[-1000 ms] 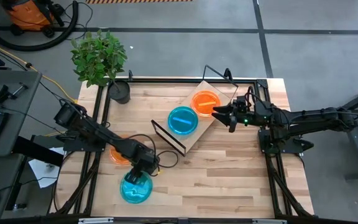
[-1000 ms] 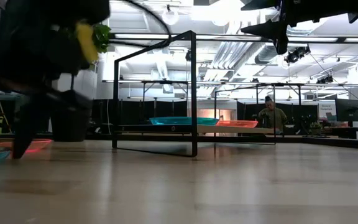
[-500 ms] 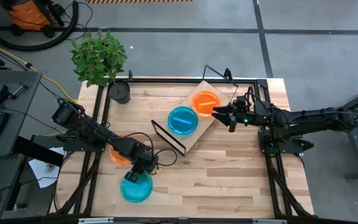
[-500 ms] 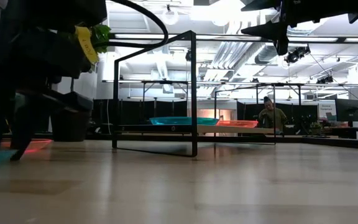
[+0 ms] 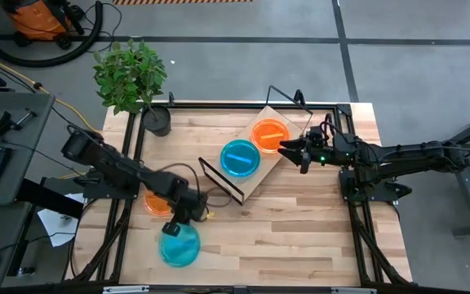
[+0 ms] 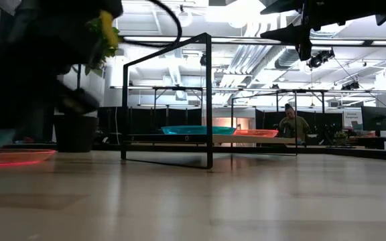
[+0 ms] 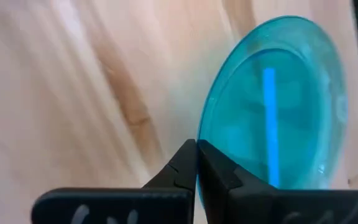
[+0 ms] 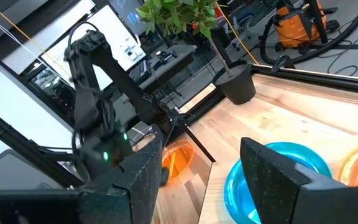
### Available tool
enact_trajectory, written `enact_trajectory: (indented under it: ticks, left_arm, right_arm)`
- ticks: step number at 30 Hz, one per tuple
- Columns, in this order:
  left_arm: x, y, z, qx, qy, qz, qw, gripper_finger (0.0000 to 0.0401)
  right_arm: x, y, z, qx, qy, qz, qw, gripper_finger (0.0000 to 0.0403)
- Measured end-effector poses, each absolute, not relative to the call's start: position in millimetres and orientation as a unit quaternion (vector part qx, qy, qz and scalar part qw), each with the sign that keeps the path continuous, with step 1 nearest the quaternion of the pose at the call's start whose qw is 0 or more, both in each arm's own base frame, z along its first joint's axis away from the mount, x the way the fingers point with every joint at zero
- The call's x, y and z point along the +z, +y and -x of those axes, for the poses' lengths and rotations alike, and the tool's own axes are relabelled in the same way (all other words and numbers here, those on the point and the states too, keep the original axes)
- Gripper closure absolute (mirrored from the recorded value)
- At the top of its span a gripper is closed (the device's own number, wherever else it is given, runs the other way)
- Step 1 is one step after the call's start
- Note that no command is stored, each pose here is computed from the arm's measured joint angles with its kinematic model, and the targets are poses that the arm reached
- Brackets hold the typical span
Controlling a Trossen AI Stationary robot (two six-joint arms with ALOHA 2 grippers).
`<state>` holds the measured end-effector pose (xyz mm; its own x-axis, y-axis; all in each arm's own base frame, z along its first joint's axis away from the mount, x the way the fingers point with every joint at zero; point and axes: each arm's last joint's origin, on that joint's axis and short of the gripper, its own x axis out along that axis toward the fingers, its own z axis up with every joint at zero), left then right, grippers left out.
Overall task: Place and stack plates onto a shelf
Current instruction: Stack the blue plate on top of the blue plate on the shelf
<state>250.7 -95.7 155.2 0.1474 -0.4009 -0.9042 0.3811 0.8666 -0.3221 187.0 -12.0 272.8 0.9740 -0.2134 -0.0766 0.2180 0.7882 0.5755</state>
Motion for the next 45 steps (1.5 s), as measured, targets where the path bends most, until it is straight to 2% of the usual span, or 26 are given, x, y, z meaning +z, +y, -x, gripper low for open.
enact_trajectory:
  ticks: [11,18,26,31,36,45]
  left_arm:
    - [222.2,-43.9,-231.7,-0.217,0.508,0.082,0.829,0.0401]
    - [283.8,-22.4,-203.1,-0.225,0.454,0.177,0.844,0.0401]
    - [383.9,25.2,-211.6,-0.082,0.320,0.183,0.926,0.0401]
    - [417.2,75.7,-238.1,0.005,0.282,0.162,0.946,0.0401]
    - [405.0,128.0,-271.2,0.052,0.303,0.146,0.940,0.0401]
    - [324.4,180.0,-316.5,0.118,0.436,0.126,0.883,0.0401]
  right_arm:
    - [271.7,-12.0,-186.9,-0.116,0.009,-0.304,0.946,0.0203]
    - [271.0,-12.0,-186.8,-0.117,0.013,-0.304,0.945,0.0203]
    - [269.1,-12.7,-186.6,-0.124,0.021,-0.303,0.945,0.0203]
    - [268.8,-12.7,-186.5,-0.125,0.022,-0.303,0.945,0.0203]
    - [268.7,-12.7,-186.5,-0.126,0.022,-0.303,0.945,0.0203]
    - [268.1,-12.8,-186.5,-0.127,0.026,-0.302,0.944,0.0203]
